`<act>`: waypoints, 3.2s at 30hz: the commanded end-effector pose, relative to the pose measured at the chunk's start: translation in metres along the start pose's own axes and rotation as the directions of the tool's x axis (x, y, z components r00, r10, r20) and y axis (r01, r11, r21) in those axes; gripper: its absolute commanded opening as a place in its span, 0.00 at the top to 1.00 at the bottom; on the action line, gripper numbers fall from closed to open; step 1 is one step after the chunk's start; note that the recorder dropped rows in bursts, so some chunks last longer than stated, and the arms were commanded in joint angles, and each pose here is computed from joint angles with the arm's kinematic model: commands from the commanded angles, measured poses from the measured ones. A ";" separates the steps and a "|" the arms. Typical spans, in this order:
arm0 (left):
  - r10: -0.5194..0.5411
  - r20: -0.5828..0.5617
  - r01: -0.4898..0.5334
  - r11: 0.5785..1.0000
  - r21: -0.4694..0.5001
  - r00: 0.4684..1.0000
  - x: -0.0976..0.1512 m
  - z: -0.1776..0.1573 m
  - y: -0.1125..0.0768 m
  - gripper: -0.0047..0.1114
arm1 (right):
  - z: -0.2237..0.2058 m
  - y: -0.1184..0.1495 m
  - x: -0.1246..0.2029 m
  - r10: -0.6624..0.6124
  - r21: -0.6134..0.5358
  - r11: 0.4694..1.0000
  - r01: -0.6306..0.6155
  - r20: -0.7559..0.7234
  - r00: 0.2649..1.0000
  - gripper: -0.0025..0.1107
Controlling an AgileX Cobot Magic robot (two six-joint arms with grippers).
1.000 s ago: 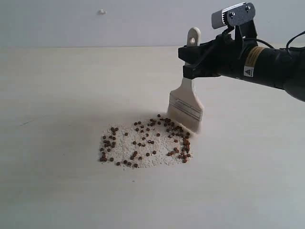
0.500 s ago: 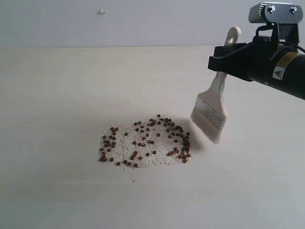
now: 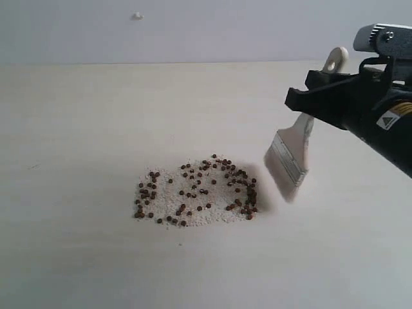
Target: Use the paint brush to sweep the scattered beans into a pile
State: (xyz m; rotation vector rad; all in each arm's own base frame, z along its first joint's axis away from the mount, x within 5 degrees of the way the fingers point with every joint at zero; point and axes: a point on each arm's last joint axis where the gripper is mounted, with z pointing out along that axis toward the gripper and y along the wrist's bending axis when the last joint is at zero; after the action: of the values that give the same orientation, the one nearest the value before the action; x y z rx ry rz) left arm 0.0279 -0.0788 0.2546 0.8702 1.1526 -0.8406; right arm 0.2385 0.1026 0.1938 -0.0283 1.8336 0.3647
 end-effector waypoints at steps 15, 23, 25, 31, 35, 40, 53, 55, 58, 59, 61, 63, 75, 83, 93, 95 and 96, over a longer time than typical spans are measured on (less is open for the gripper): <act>-0.009 0.005 0.009 1.000 0.001 1.000 0.000 -0.001 -0.001 0.96 | -0.014 0.048 0.034 -0.138 0.187 0.976 0.110 0.141 0.980 0.98; -0.009 0.005 0.009 1.000 0.001 1.000 0.000 -0.001 -0.001 0.96 | -0.007 0.049 0.050 -0.119 0.160 0.982 0.102 0.099 0.988 0.98; -0.009 0.005 0.009 1.000 0.001 1.000 0.000 -0.001 -0.001 0.96 | -0.005 0.052 0.053 -0.110 0.130 0.987 0.097 0.092 0.990 0.98; -0.009 0.005 0.009 1.000 0.001 1.000 0.000 -0.001 -0.001 0.96 | 0.006 0.062 0.058 -0.078 0.097 0.993 0.073 0.058 0.995 0.98; -0.009 0.005 0.009 1.000 0.001 1.000 0.000 -0.001 -0.001 0.96 | 0.010 0.069 0.058 -0.040 0.056 0.998 0.037 0.052 0.998 0.98; -0.009 0.005 0.009 1.000 0.001 1.000 0.000 -0.001 -0.001 0.96 | 0.014 0.074 0.055 -0.020 0.039 0.999 0.018 0.048 0.999 0.98; -0.009 0.005 0.009 1.000 0.001 1.000 0.000 -0.001 -0.001 0.96 | 0.016 0.073 0.049 -0.055 0.099 0.994 0.049 0.060 0.997 0.98; -0.009 0.005 0.009 1.000 0.001 1.000 0.000 -0.001 -0.001 0.96 | 0.015 0.073 0.047 -0.073 0.101 0.993 0.066 0.063 0.995 0.98; -0.009 0.005 0.009 1.000 0.001 1.000 0.000 -0.001 -0.001 0.96 | 0.014 0.074 0.043 -0.066 0.095 0.994 0.059 0.076 0.995 0.98; -0.009 0.005 0.009 1.000 0.001 1.000 0.000 -0.001 -0.001 0.96 | 0.013 0.074 0.041 -0.067 0.093 0.994 0.059 0.082 0.994 0.98; -0.009 0.005 0.009 1.000 0.001 1.000 0.000 -0.001 -0.001 0.96 | 0.011 0.075 0.037 -0.072 0.090 0.994 0.064 0.092 0.993 0.98; -0.009 0.005 0.009 1.000 0.001 1.000 0.000 -0.001 -0.001 0.96 | 0.010 0.074 0.033 -0.078 0.097 0.993 0.068 0.098 0.992 0.98; -0.009 0.005 0.009 1.000 0.001 1.000 0.000 -0.001 -0.001 0.96 | 0.005 0.073 0.017 -0.124 0.112 0.988 0.105 0.181 0.976 0.98; -0.009 0.005 0.009 1.000 0.001 1.000 0.000 -0.001 -0.001 0.96 | 0.024 0.050 0.013 -0.158 0.097 0.985 0.144 0.159 0.975 0.98; -0.009 0.005 0.009 1.000 0.001 1.000 0.000 -0.001 -0.001 0.96 | 0.037 0.044 0.022 -0.131 0.034 0.991 0.128 0.141 0.981 0.98; -0.009 0.005 0.009 1.000 0.001 1.000 0.000 -0.001 -0.001 0.96 | 0.041 0.047 0.025 -0.147 0.017 0.989 0.146 0.129 0.981 0.98; -0.009 0.005 0.009 1.000 0.001 1.000 0.000 -0.001 -0.001 0.96 | 0.043 0.050 0.025 -0.157 0.002 0.987 0.158 0.130 0.979 0.98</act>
State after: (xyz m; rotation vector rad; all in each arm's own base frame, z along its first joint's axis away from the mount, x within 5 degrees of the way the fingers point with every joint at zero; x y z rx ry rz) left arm 0.0279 -0.0788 0.2546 0.8702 1.1526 -0.8406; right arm 0.2563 0.1589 0.1701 -0.1067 1.7160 0.2382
